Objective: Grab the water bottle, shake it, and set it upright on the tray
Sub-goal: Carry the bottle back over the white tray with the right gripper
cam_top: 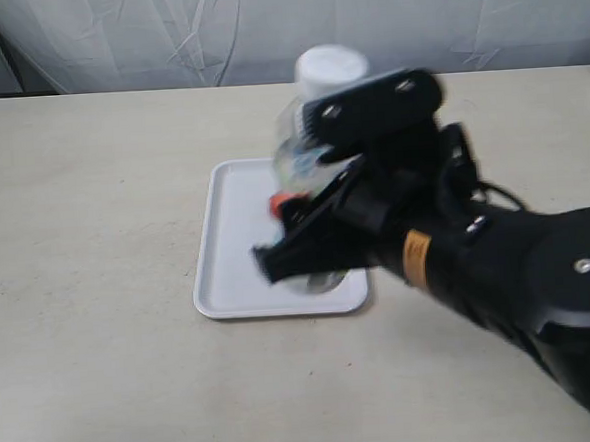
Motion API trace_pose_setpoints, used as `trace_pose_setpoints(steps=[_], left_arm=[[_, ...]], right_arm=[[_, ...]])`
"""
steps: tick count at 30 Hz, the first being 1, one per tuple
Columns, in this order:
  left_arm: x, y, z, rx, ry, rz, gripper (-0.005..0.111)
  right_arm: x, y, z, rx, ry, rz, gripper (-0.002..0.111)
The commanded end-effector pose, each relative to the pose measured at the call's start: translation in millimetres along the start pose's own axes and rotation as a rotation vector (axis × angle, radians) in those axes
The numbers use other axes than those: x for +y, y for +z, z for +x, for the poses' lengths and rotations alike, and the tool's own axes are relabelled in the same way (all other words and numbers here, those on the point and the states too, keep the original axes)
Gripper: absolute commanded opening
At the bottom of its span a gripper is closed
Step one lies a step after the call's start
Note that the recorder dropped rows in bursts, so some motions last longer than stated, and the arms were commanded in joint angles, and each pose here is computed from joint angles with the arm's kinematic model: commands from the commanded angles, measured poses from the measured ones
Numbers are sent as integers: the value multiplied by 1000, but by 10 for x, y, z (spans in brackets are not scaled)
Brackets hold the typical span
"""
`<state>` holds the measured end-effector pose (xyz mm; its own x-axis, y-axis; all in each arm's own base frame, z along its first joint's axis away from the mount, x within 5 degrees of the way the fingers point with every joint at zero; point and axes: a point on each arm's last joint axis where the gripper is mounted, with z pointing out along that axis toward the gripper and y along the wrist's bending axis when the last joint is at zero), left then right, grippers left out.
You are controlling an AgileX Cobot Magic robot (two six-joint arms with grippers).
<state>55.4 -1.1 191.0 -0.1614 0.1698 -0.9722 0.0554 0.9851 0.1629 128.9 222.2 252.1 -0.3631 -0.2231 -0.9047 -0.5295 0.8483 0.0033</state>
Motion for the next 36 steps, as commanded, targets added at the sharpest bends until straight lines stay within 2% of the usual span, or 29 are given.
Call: trace_pose_setpoints(steps=[1, 3, 4, 5, 8, 9, 10, 12, 13, 14, 16, 17, 18, 20, 21, 22, 23, 25, 28, 30, 33, 36], left_arm=[[-1, 0, 2, -10, -5, 0, 0], [-1, 0, 2, -10, -5, 0, 0], [-1, 0, 2, -10, -5, 0, 0], [-1, 0, 2, -10, -5, 0, 0], [-1, 0, 2, -10, -5, 0, 0], [-1, 0, 2, -10, -5, 0, 0], [-1, 0, 2, -10, -5, 0, 0], [-1, 0, 2, -10, -5, 0, 0], [-1, 0, 2, -10, -5, 0, 0], [-1, 0, 2, -10, -5, 0, 0], [-1, 0, 2, -10, -5, 0, 0], [-1, 0, 2, -10, -5, 0, 0], [-1, 0, 2, -10, -5, 0, 0], [-1, 0, 2, -10, -5, 0, 0], [-1, 0, 2, -10, -5, 0, 0], [-1, 0, 2, -10, -5, 0, 0], [-1, 0, 2, -10, -5, 0, 0], [-1, 0, 2, -10, -5, 0, 0], [-1, 0, 2, -10, -5, 0, 0], [-1, 0, 2, -10, -5, 0, 0], [-1, 0, 2, -10, -5, 0, 0], [-1, 0, 2, -10, -5, 0, 0]], right_arm=[[-217, -174, -82, 17, 56, 130, -1], [93, -274, -96, 20, -168, -266, -1], [144, -326, -109, -4, -268, -347, -1], [78, -335, -129, 6, -227, -281, -1], [-400, -324, -129, 79, 39, 274, -1], [-450, -340, -125, 74, 83, 334, -1], [-406, -346, -120, 89, 58, 281, -1], [-115, -368, -138, 84, -158, -80, -1], [-56, -388, -140, 74, -241, -158, -1], [-92, -392, -164, 79, -212, -115, -1], [-347, -380, -178, 102, -50, 205, -1], [-420, -392, -172, 98, 27, 297, -1], [-413, -390, -172, 95, 46, 290, -1], [-195, -385, -182, 98, -64, 16, -1], [-72, -395, -190, 79, -169, -127, -1], [-48, -407, -225, 61, -207, -153, -1], [-78, -411, -262, 64, -155, -112, -1], [-213, -429, -357, 66, -32, 58, -1], [-181, -452, -405, 40, -25, 12, -1], [-118, -403, -282, 85, -17, -46, -1], [-103, -287, 29, 232, -14, -21, -1], [-124, -325, -32, 225, -56, -10, -1]])
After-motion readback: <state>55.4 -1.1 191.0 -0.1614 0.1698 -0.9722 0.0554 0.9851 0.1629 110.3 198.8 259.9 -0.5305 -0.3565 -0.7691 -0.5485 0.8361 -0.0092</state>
